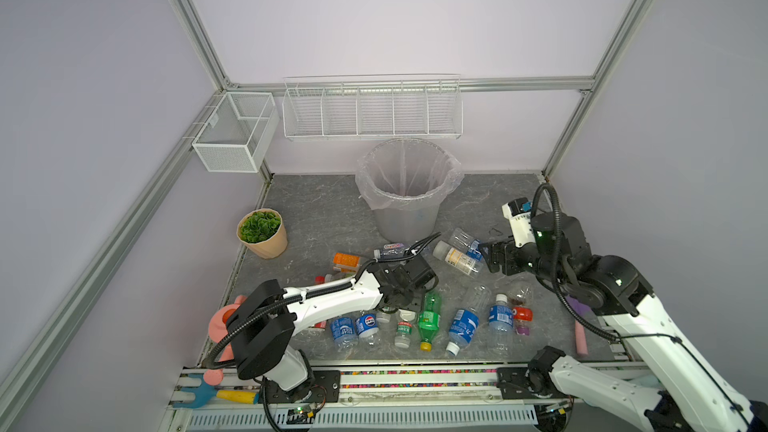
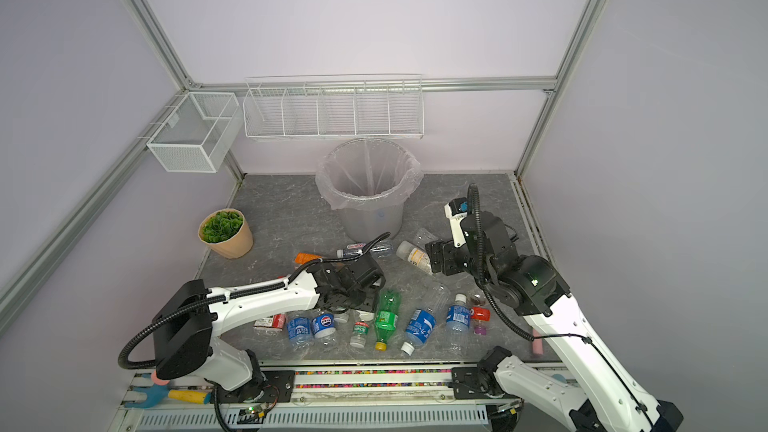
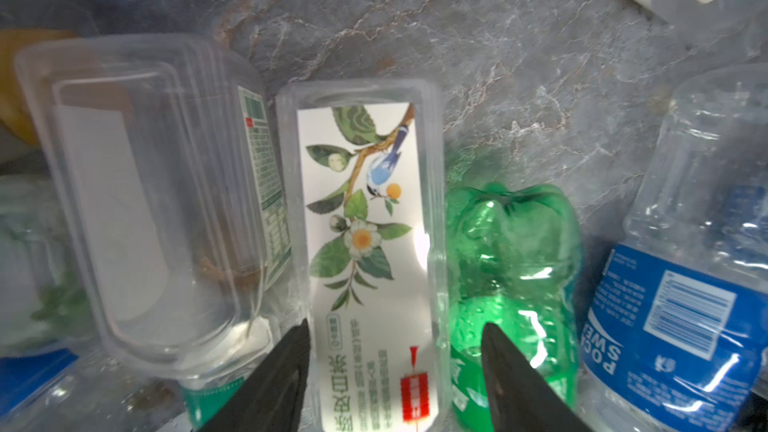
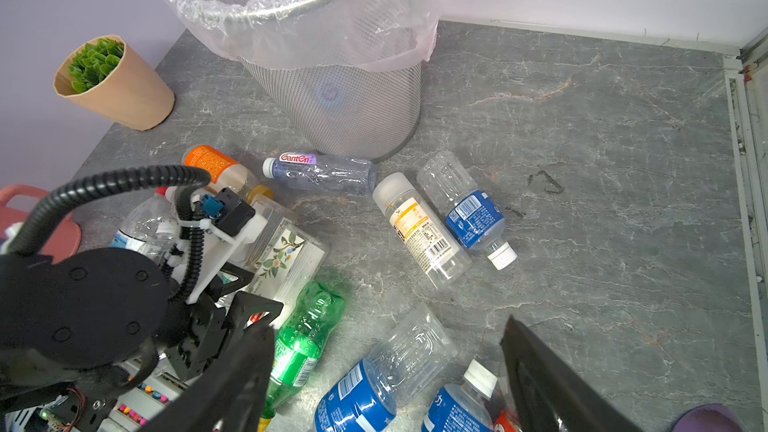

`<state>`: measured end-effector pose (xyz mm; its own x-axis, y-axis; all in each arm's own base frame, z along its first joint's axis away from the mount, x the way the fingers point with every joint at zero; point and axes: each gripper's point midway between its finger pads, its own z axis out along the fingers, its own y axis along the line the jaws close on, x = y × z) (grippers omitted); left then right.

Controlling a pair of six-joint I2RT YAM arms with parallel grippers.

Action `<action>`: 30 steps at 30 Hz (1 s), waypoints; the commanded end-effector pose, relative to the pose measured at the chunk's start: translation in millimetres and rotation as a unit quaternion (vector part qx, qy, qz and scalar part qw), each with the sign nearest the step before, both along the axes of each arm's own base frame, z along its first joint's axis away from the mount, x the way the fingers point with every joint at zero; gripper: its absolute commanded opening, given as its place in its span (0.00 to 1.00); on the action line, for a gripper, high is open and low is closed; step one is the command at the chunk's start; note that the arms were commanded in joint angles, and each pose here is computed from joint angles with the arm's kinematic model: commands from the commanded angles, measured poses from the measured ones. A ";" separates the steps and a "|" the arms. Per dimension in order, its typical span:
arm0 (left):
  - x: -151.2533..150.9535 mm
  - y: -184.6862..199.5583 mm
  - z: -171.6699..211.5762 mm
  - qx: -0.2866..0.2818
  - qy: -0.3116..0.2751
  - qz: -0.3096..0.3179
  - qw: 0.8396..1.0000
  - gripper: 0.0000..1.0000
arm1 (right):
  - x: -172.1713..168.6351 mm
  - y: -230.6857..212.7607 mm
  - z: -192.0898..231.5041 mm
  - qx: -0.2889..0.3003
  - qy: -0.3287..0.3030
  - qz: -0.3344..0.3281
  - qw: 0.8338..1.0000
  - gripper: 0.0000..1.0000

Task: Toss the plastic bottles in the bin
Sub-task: 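Release the bottle into the bin while the left gripper reaches toward the tea bottle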

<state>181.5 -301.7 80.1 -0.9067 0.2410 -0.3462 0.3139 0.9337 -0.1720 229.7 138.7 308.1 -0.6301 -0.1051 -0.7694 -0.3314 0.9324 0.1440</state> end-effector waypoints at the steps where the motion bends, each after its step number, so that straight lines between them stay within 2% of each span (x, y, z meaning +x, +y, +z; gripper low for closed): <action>1: 2.2 1.3 3.9 0.015 -0.004 0.011 1.000 0.65 | 3.1 -3.6 2.0 0.006 -0.012 -0.013 1.000 0.88; 30: -0.5 -14.3 -28.6 0.088 0.008 -0.026 0.996 0.70 | -0.2 -9.4 6.2 0.009 -0.031 -0.017 0.999 0.88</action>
<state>179.3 -316.3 52.7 -0.9018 0.3273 -0.2823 0.3550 0.9334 -0.0518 226.7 131.8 311.6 -0.6064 -0.0896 -0.7901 -0.3200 0.9371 0.1394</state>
